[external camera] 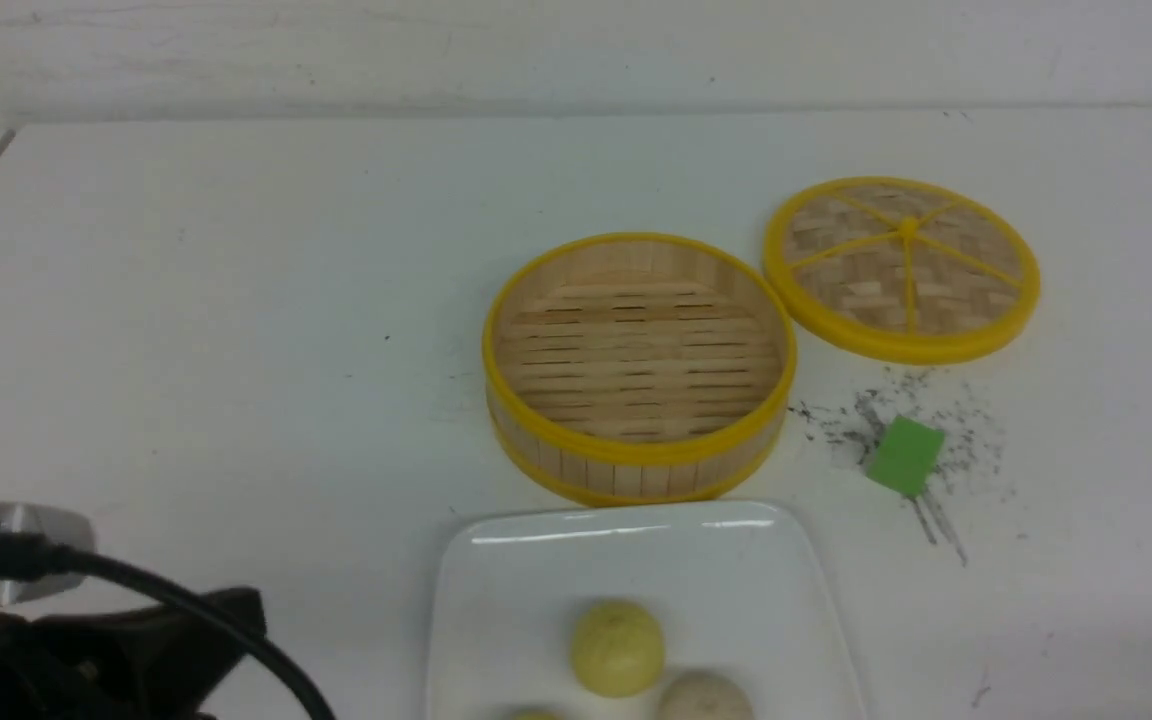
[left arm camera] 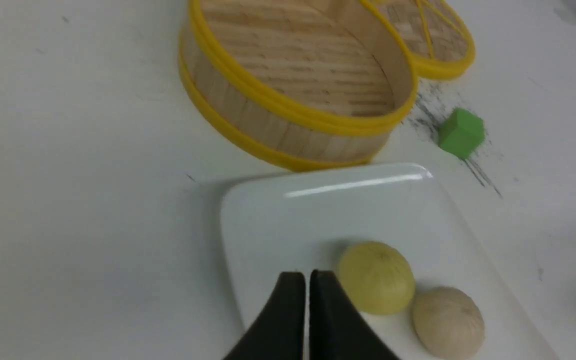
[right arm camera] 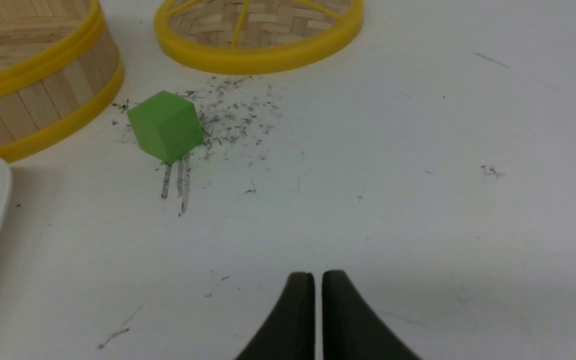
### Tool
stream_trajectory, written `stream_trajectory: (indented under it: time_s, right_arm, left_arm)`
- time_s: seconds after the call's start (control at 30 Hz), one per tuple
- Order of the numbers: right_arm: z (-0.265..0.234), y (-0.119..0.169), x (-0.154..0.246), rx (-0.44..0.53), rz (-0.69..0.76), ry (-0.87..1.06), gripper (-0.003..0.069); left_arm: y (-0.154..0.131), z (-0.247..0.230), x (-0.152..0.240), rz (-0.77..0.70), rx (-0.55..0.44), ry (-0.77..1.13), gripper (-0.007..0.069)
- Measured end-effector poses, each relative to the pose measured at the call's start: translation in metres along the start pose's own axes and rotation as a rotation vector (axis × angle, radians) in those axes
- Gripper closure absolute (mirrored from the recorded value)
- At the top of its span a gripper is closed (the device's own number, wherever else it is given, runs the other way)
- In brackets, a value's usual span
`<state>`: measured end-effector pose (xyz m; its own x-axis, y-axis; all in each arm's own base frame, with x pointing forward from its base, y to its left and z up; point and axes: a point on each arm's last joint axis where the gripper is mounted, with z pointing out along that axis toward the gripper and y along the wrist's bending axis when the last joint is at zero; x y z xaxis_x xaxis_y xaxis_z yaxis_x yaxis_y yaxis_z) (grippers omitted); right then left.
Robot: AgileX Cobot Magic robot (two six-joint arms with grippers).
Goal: Put the steamed buns into the plate on the white tablecloth.
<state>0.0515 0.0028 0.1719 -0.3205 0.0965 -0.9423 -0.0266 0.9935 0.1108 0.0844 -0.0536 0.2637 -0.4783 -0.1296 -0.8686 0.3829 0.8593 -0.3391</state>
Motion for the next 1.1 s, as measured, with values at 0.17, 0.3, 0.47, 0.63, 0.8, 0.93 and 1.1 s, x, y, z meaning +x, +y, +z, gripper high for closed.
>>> stream_trajectory:
  time_s: [0.17, 0.3, 0.47, 0.63, 0.8, 0.93, 1.1]
  right_arm:
    - [0.0, 0.0, 0.0, 0.0, 0.0, 0.0, 0.0612]
    - [0.0, 0.0, 0.0, 0.0, 0.0, 0.0, 0.061]
    - [0.0, 0.0, 0.0, 0.0, 0.0, 0.0, 0.0602]
    - [0.0, 0.0, 0.0, 0.0, 0.0, 0.0, 0.0597]
    - [0.0, 0.0, 0.0, 0.0, 0.0, 0.0, 0.0593]
    - [0.0, 0.0, 0.0, 0.0, 0.0, 0.0, 0.0585]
    - [0.0, 0.0, 0.0, 0.0, 0.0, 0.0, 0.0579]
  left_arm:
    - [0.022, -0.015, 0.011, 0.073, -0.152, -0.119, 0.0575]
    - [0.039, -0.027, 0.033, 0.12, -0.311, -0.212, 0.0571]
    - [0.055, -0.029, 0.059, 0.094, -0.479, -0.265, 0.0571]
    - [0.064, -0.026, 0.076, 0.096, -0.55, -0.239, 0.0571]
    - [0.068, -0.021, 0.087, 0.082, -0.559, -0.201, 0.0571]
    - [0.069, -0.021, 0.087, 0.045, -0.557, -0.213, 0.0567]
    - [0.069, -0.021, 0.087, 0.045, -0.558, -0.213, 0.0559]
